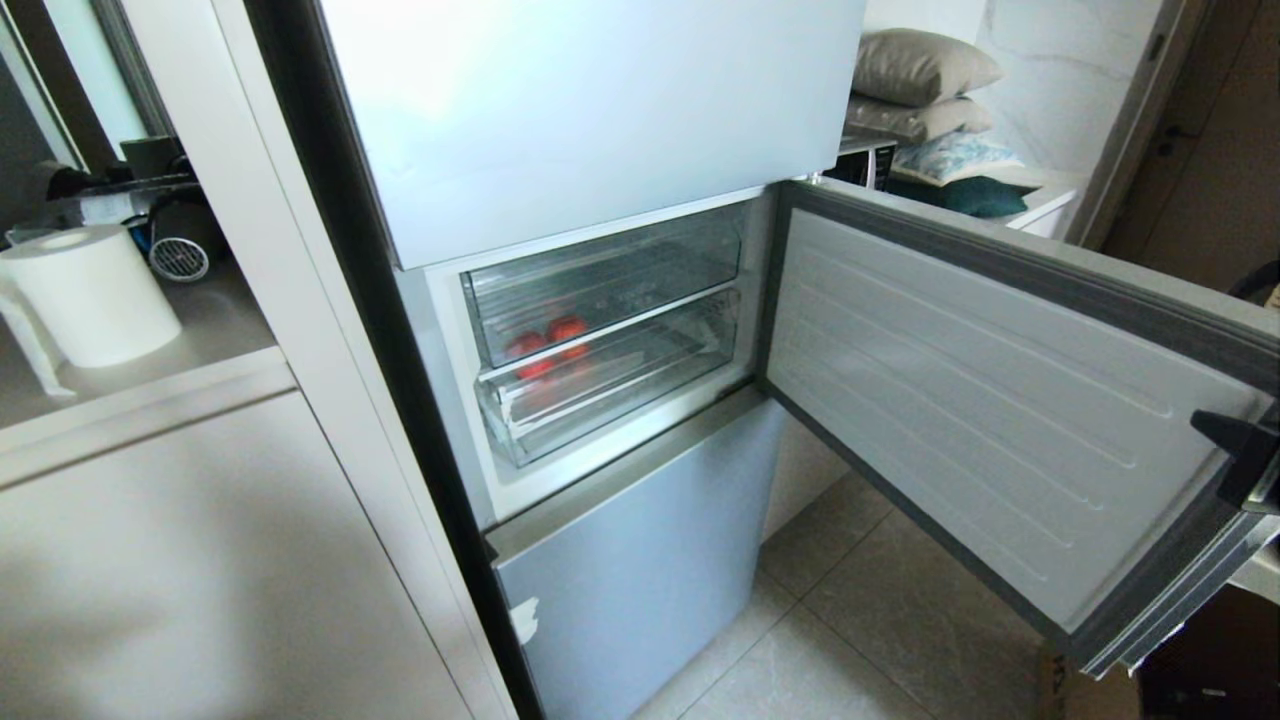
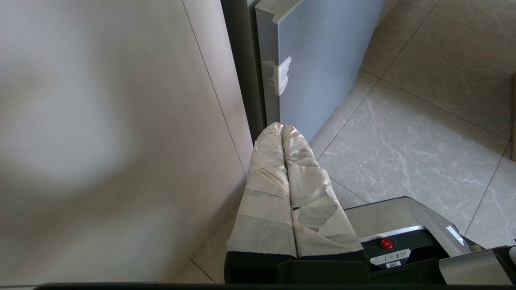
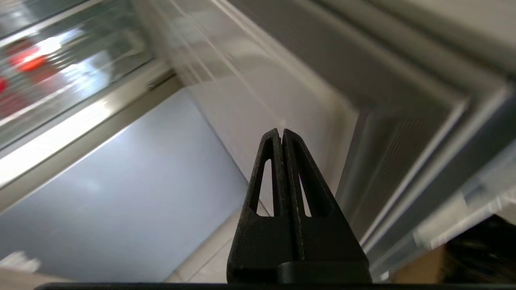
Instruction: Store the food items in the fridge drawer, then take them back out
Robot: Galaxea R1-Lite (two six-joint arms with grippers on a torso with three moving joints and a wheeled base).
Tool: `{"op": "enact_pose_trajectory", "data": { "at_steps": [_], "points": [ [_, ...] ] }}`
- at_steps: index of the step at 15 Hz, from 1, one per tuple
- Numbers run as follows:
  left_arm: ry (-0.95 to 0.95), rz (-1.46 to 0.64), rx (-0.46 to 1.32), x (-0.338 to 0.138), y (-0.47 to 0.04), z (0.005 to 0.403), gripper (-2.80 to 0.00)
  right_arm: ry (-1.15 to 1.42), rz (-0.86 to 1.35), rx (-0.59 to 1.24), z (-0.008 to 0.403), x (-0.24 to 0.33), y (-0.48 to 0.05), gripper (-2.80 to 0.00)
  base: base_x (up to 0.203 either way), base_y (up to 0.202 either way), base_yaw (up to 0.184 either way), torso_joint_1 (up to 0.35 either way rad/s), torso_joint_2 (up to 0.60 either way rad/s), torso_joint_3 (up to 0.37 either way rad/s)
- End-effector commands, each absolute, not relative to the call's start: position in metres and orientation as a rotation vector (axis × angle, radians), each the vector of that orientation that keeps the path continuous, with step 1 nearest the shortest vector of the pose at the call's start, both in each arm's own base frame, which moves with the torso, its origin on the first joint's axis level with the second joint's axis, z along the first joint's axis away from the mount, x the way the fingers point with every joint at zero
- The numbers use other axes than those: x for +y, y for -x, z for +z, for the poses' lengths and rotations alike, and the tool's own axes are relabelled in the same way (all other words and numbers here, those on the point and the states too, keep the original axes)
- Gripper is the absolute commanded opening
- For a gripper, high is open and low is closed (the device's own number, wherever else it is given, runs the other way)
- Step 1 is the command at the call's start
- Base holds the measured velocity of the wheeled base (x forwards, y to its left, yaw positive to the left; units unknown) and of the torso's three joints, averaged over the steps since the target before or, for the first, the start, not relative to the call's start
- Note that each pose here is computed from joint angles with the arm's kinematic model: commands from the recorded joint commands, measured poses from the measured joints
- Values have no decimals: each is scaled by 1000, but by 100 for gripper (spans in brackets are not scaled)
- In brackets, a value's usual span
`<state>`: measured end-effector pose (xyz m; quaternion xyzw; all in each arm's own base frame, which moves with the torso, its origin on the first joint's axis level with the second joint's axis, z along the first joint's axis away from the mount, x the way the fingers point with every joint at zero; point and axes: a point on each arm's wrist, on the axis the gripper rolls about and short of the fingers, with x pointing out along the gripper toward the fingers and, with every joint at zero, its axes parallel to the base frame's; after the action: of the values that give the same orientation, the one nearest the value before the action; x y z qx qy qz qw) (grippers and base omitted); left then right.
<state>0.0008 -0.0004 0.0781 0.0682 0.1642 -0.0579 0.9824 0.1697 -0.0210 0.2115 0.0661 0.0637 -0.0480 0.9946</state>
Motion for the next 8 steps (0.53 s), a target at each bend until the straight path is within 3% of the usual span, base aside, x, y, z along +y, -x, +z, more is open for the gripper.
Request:
{"op": "enact_pose_trajectory", "data": {
  "at_steps": [1, 8],
  "points": [
    [-134, -99, 352, 0, -2, 78, -280, -128, -119, 115, 211, -24, -163, -280, 0, 0, 0, 0, 0, 0],
    [-123, -4, 212, -1, 9, 77, -280, -128, -152, 89, 209, -27, -143, -280, 0, 0, 0, 0, 0, 0]
  ]
}}
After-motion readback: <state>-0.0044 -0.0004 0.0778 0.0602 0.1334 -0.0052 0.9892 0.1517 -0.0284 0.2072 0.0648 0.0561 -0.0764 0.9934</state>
